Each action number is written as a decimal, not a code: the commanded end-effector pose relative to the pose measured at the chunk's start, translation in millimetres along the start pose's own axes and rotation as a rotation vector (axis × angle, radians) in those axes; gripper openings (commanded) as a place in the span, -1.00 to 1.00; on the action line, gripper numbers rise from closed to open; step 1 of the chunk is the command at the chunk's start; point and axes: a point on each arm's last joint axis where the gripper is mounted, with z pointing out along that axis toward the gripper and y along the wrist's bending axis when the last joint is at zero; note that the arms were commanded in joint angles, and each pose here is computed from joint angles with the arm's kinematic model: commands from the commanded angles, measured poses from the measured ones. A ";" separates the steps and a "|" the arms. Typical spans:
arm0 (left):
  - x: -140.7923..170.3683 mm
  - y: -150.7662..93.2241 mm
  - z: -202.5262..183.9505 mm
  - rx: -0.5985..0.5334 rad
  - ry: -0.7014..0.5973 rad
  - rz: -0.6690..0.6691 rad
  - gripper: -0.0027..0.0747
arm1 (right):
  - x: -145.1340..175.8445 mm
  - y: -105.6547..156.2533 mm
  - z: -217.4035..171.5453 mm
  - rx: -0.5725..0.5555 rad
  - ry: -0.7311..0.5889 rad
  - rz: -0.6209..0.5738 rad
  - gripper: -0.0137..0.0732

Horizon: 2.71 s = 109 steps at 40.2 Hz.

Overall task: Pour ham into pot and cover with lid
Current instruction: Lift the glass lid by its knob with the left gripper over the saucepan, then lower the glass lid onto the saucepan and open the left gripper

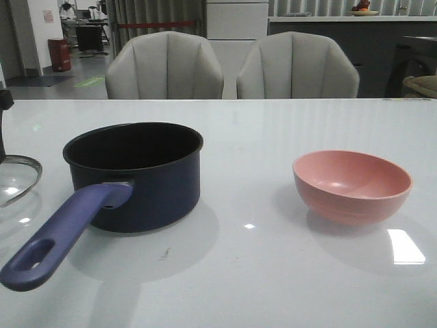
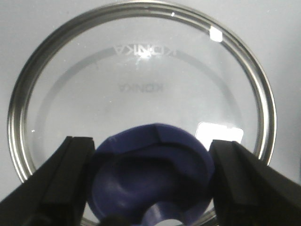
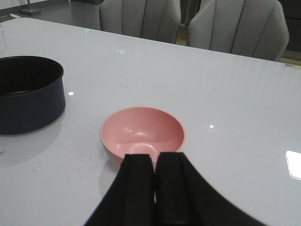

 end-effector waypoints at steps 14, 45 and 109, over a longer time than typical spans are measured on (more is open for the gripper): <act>-28.8 -48.7 -123.8 0.074 -0.267 0.134 -0.02 | -15.1 -2.1 -1.5 0.021 -0.092 0.006 -0.32; 16.9 -196.7 -106.2 0.192 -0.163 0.492 -0.02 | -15.1 -2.1 -1.5 0.021 -0.092 0.006 -0.32; 10.2 -205.1 -85.8 0.189 -0.160 0.497 0.69 | -15.1 -2.1 -1.5 0.021 -0.092 0.006 -0.32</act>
